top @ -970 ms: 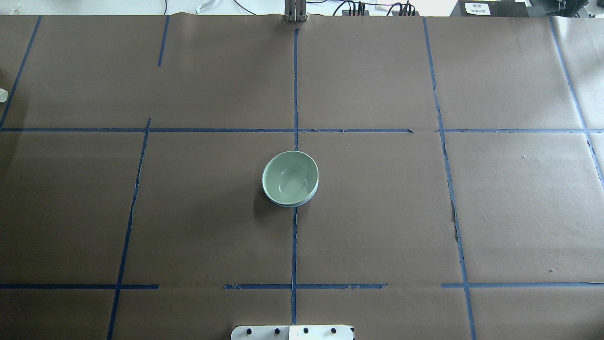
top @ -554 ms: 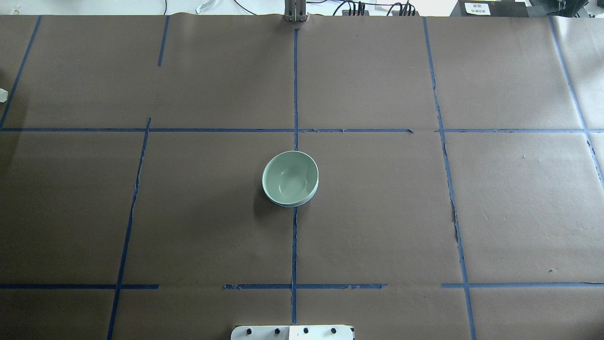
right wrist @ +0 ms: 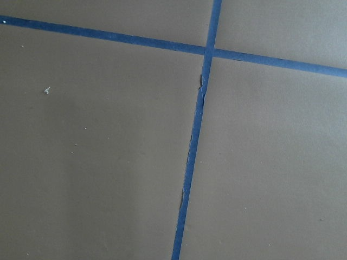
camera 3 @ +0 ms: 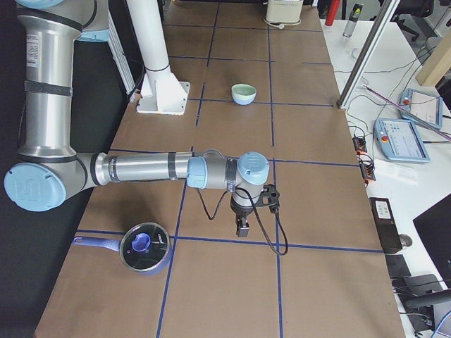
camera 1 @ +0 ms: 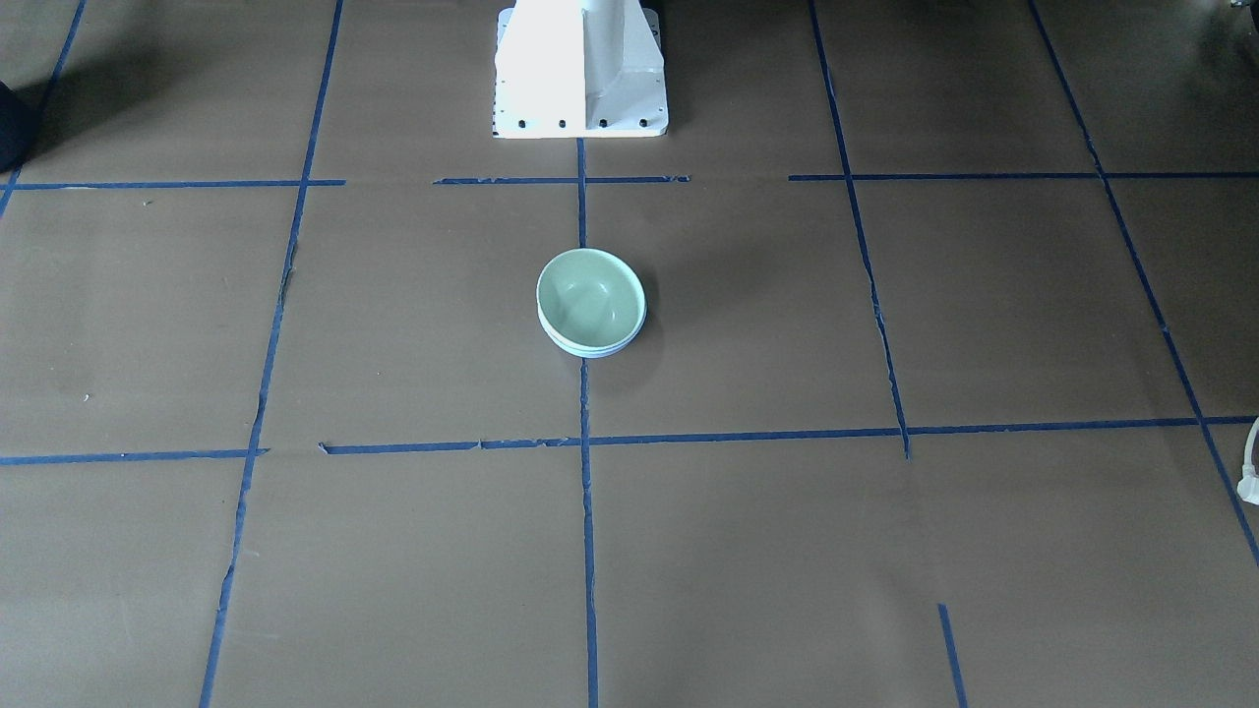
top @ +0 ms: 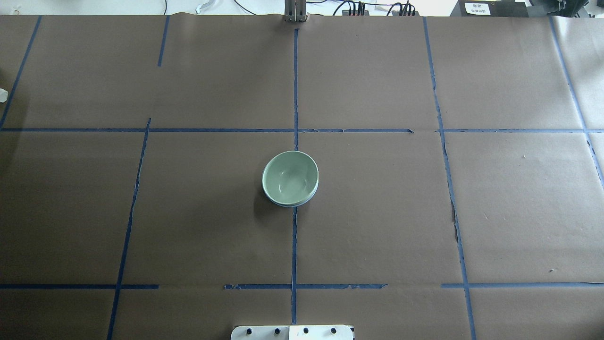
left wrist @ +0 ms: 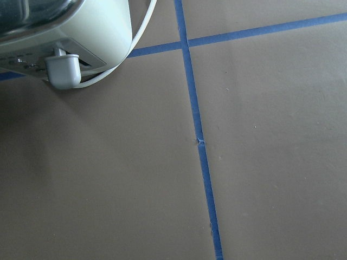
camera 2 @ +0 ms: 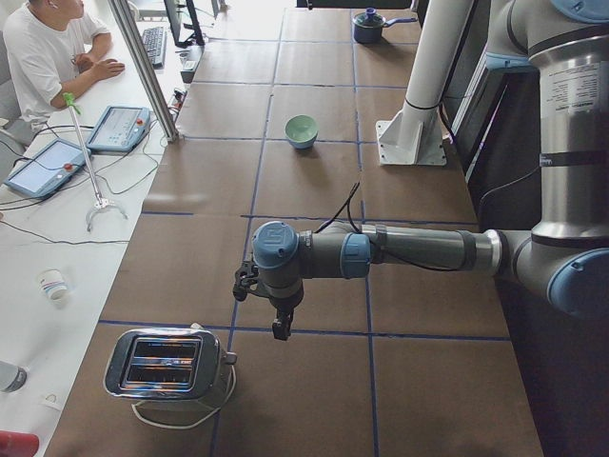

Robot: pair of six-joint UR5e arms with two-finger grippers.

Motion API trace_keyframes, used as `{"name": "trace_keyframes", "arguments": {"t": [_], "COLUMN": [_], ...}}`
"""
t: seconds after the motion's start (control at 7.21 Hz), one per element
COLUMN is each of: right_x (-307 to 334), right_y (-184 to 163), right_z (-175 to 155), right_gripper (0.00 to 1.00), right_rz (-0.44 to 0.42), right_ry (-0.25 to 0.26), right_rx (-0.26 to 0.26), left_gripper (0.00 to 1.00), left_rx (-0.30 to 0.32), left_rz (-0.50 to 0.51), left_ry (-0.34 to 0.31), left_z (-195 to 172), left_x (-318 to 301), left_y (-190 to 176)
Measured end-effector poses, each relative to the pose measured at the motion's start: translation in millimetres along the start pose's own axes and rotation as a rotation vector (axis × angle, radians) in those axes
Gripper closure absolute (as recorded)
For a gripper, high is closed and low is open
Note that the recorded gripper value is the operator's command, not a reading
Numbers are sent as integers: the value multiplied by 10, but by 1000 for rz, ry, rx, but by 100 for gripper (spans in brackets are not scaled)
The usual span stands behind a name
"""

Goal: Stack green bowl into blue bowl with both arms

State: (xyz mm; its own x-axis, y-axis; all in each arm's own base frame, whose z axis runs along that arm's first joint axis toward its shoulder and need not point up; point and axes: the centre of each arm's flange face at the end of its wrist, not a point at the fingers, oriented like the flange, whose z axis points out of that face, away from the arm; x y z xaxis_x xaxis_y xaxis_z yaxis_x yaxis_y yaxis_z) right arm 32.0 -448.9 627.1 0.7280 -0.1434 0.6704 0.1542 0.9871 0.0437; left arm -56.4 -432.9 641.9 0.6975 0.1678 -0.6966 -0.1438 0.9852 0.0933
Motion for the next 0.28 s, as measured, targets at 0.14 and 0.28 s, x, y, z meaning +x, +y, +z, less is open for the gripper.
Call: {"name": "trace_keyframes", "arguments": {"t": [0.14,0.28], "right_x": [-16,-30], "right_y": [-29,-43], "right_z": [-20,-36], "right_gripper": [0,0], "right_rz": [-1,-2], "right_ry": [0,0], "right_rx": [4,8], "left_gripper": [0,0], "left_rx": [-2,-3], "left_rz": [-2,-2], "left_ry": [0,1], "left_z": [8,12], "left_x": [-4,-3], "left_y": [12,17]}}
